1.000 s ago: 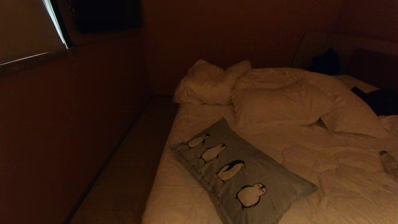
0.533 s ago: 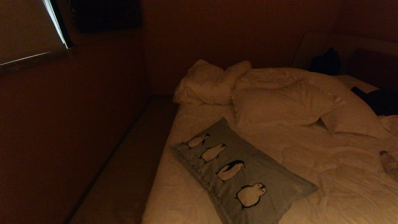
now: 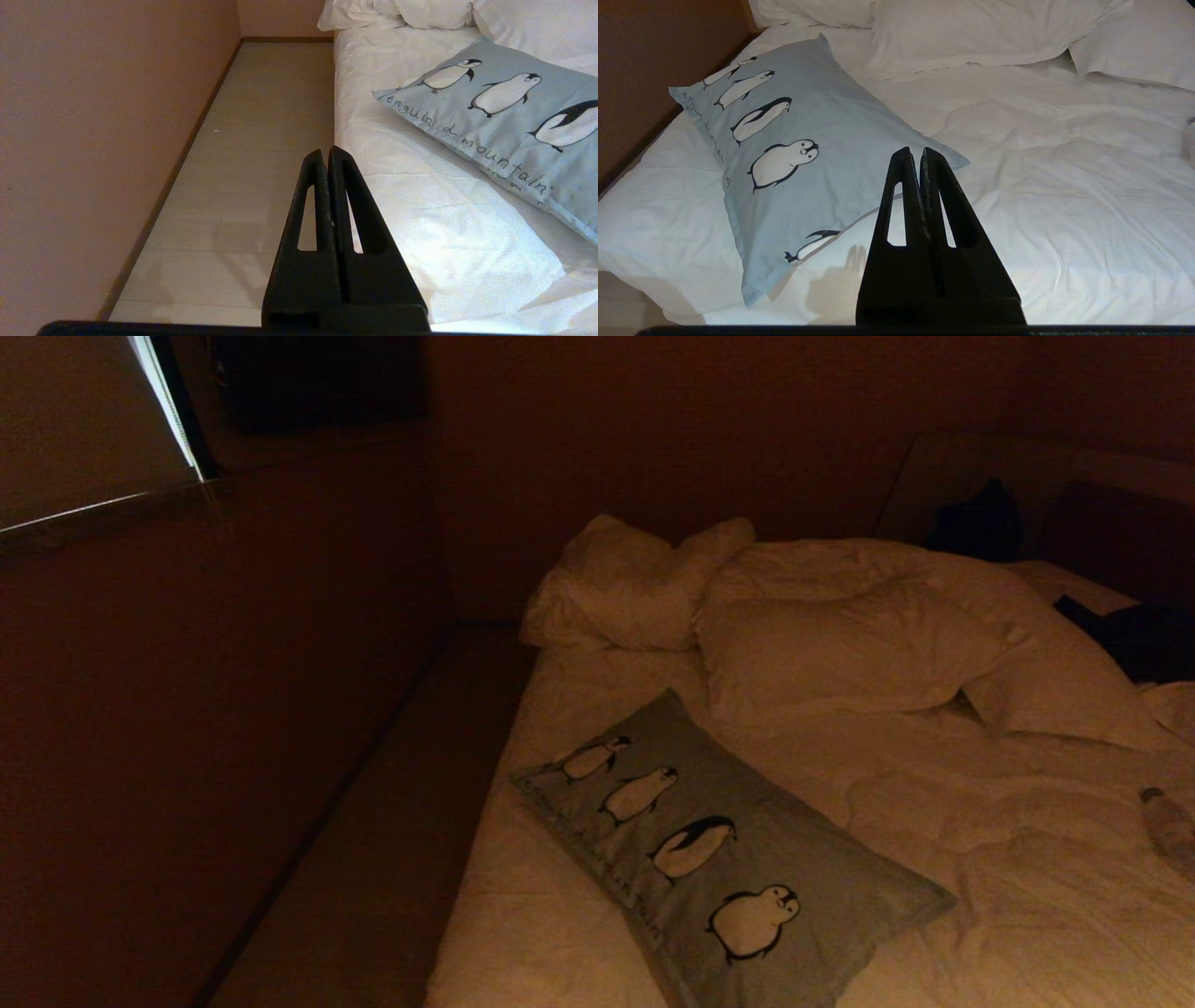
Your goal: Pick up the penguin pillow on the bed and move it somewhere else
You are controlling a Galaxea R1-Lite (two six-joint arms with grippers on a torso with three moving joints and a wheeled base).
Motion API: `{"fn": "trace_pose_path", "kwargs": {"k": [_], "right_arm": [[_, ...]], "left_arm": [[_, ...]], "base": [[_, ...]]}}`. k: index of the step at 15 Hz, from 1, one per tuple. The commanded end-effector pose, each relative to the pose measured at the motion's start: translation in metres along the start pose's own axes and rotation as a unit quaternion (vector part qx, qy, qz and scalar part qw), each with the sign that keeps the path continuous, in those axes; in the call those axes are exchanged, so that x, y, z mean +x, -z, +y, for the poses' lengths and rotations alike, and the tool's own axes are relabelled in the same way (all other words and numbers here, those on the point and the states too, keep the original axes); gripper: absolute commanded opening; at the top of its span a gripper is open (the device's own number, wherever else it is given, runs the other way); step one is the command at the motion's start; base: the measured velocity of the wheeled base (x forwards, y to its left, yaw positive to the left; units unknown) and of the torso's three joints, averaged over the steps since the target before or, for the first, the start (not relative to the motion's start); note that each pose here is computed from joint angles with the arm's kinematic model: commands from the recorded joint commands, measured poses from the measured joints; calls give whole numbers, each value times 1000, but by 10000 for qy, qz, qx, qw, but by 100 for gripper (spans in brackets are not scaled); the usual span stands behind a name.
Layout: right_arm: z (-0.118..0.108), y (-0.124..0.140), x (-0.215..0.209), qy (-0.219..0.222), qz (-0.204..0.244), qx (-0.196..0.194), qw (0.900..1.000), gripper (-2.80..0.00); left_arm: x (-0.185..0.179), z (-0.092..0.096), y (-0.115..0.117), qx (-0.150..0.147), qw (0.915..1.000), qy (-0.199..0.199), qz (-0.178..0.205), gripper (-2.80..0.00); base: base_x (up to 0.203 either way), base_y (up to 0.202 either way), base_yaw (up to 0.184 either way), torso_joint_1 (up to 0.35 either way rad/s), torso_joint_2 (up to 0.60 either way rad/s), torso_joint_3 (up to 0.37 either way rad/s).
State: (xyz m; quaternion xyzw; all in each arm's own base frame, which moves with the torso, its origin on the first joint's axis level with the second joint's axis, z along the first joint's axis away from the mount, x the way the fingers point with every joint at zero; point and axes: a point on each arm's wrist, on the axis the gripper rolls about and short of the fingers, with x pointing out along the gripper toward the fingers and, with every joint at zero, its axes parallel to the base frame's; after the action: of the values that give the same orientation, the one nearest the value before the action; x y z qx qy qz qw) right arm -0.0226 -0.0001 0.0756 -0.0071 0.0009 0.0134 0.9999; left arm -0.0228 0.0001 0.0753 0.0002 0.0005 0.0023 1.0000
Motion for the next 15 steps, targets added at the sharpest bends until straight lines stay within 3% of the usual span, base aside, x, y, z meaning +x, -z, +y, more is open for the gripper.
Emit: {"fn": "trace_pose_path", "kwargs": {"k": [1, 15], "right_arm": [[0, 0, 0, -4, -5, -2, 10000, -280], [0, 0, 0, 12, -7, 58, 10000, -280]], "left_arm": [[0, 0, 0, -2, 10000, -7, 3, -280], [0, 0, 0, -2, 10000, -7, 3, -280]], "base": [[0, 0, 0, 0, 0, 0], [0, 0, 0, 0, 0, 0]]}}
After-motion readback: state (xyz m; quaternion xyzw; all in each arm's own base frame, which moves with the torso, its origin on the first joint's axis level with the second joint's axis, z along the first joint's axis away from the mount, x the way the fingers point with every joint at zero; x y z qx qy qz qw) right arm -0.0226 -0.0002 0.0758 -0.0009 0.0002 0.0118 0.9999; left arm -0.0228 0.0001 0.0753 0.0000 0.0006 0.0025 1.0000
